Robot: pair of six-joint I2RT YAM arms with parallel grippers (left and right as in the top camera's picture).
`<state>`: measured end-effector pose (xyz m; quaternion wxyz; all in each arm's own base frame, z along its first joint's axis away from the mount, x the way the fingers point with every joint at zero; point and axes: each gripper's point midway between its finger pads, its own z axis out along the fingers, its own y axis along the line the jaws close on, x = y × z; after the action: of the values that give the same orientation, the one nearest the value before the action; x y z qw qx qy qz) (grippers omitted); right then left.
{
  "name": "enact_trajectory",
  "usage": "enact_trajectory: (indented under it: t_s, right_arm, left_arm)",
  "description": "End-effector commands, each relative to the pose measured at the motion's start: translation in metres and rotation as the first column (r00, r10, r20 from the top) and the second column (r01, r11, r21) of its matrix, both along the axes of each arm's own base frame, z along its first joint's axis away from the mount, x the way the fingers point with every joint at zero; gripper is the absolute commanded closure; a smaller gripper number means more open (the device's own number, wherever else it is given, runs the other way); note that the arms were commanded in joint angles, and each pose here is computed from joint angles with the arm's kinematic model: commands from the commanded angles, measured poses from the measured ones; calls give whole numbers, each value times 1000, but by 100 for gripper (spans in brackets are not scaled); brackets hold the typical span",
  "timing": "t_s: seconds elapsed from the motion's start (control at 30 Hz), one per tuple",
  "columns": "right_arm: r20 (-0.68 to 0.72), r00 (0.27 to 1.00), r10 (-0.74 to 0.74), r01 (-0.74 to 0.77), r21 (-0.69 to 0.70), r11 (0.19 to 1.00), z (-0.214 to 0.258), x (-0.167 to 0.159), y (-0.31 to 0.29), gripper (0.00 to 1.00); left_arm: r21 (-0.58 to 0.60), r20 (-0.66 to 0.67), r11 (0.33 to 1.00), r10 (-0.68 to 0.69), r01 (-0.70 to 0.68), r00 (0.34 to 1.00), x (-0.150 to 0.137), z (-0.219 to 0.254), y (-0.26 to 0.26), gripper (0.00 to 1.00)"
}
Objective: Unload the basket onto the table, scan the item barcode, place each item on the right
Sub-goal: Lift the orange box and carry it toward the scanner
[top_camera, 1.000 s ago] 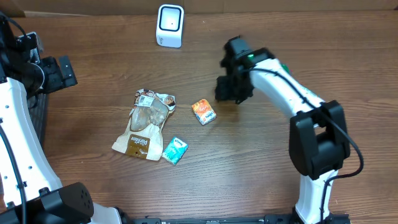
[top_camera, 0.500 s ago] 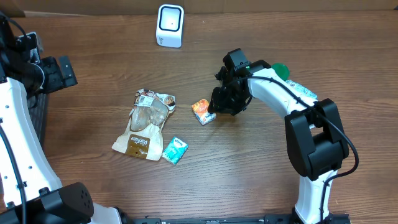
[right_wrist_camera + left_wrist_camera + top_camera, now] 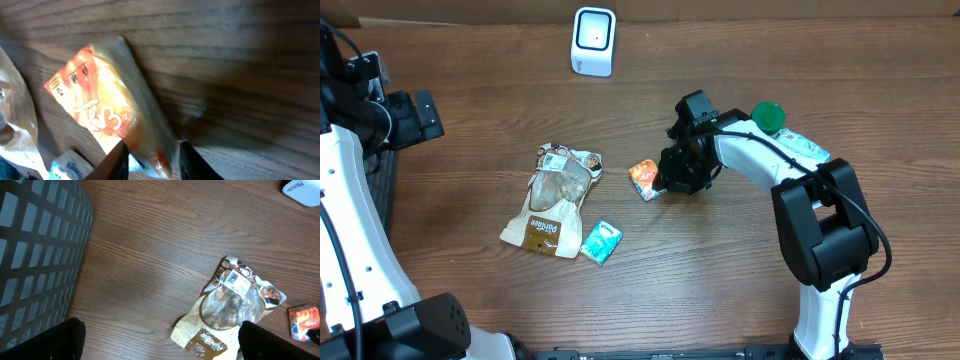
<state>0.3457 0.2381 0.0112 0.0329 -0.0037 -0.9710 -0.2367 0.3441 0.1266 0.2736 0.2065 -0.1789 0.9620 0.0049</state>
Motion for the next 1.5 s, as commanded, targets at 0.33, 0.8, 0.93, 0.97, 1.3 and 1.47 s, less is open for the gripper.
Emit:
enact_trajectory:
  t_s: [0.33, 0.8, 0.93, 0.97, 1.3, 1.47]
  right_arm:
    - [-15, 1000, -2, 3, 55, 999, -3, 2, 9, 96]
    - [147, 983, 112, -136, 164, 977, 100, -1, 6, 96]
    - [189, 976, 110, -145, 183, 972, 127, -7, 5, 96]
    - [203, 973, 109, -149, 193, 970, 135, -8, 5, 96]
    - [299, 945, 136, -296, 593, 749, 248, -38, 32, 96]
    - [269, 958, 101, -275, 758, 591, 287, -33, 15, 96]
  left_arm:
    - [7, 14, 1000, -21, 21, 1000, 1, 5, -2, 0]
    - [7, 14, 1000, -21, 21, 1000, 1, 5, -2, 0]
    - [7, 14, 1000, -21, 21, 1000, 1, 5, -2, 0]
    - [7, 14, 1000, -21, 21, 1000, 1, 5, -2, 1]
    - [7, 14, 1000, -21, 21, 1000, 1, 5, -2, 0]
    - [7, 14, 1000, -21, 21, 1000, 1, 5, -2, 0]
